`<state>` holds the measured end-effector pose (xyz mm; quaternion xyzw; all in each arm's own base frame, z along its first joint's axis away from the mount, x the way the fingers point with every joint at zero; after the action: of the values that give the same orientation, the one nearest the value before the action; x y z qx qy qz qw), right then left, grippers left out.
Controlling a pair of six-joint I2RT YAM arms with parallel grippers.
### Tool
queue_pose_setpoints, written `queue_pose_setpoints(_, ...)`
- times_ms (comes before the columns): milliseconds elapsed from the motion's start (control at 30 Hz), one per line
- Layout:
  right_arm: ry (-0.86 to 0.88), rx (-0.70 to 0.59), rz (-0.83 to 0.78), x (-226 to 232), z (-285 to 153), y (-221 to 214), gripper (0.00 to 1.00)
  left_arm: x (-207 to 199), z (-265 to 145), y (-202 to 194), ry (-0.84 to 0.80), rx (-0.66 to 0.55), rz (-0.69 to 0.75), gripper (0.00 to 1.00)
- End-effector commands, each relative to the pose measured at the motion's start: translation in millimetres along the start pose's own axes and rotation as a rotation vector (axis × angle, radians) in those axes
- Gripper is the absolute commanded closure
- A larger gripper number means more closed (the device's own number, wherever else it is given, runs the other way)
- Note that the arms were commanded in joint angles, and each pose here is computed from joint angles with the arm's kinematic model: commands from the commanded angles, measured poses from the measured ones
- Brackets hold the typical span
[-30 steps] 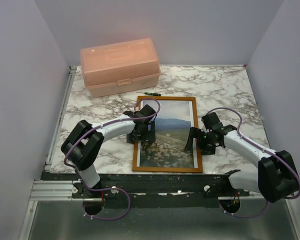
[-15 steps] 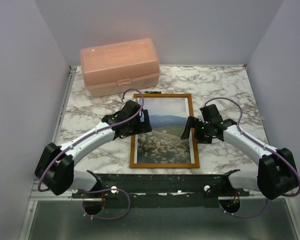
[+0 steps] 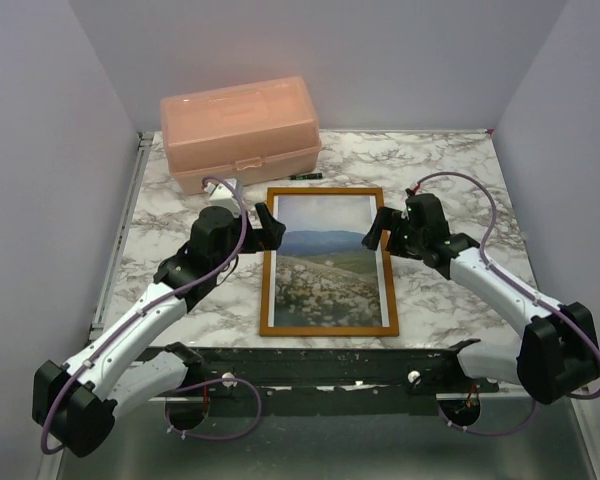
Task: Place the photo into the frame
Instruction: Adjust the photo frame at the center of the board, then reset both arms
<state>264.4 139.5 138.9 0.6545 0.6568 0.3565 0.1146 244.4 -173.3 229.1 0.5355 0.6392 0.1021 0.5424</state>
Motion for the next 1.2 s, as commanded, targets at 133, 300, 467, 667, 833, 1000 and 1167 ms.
queue_pose_setpoints(133, -0.364, -0.486, -0.103, -51, -32, 53, 0.00, 70, -33, 42, 0.282, -0.417, 0.159, 0.01)
queue_pose_setpoints(300, -0.518, -0.644, -0.158, -84, -41, 40, 0.00, 112, -42, 43, 0.335, -0.610, 0.148, 0.02)
queue_pose_setpoints(467, -0.492, -0.795, -0.162, -98, -31, 16, 0.00, 141, -39, 39, 0.396, -0.697, 0.225, 0.01)
queue_pose_setpoints(667, -0.446, -0.849, -0.225, -97, -13, 18, 0.00, 154, -23, 49, 0.426, -0.714, 0.319, 0.02)
queue_pose_setpoints(833, -0.406, -0.878, -0.243, -98, 1, 23, 0.00, 173, 0, 48, 0.396, -0.621, 0.307, 0.01)
queue_pose_setpoints(1000, -0.431, -0.848, -0.263, -105, 11, 34, 0.00, 167, 15, 49, 0.284, -0.507, 0.364, 0.02)
queue_pose_setpoints(1167, -0.432, -0.829, -0.243, -117, 16, 41, 0.00, 167, 19, 51, 0.270, -0.473, 0.386, 0.04)
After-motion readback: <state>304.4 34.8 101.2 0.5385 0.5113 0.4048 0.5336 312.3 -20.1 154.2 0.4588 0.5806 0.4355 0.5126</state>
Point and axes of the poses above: each gripper's point midway between its finger pads, its own z axis out along the fingers, its own x axis along the line the jaws close on, y = z × x, the point moved 5 cm from there along -z, back along the fingers, and after that the axes turned 8 degrees about -z, right-handed, at the moved point
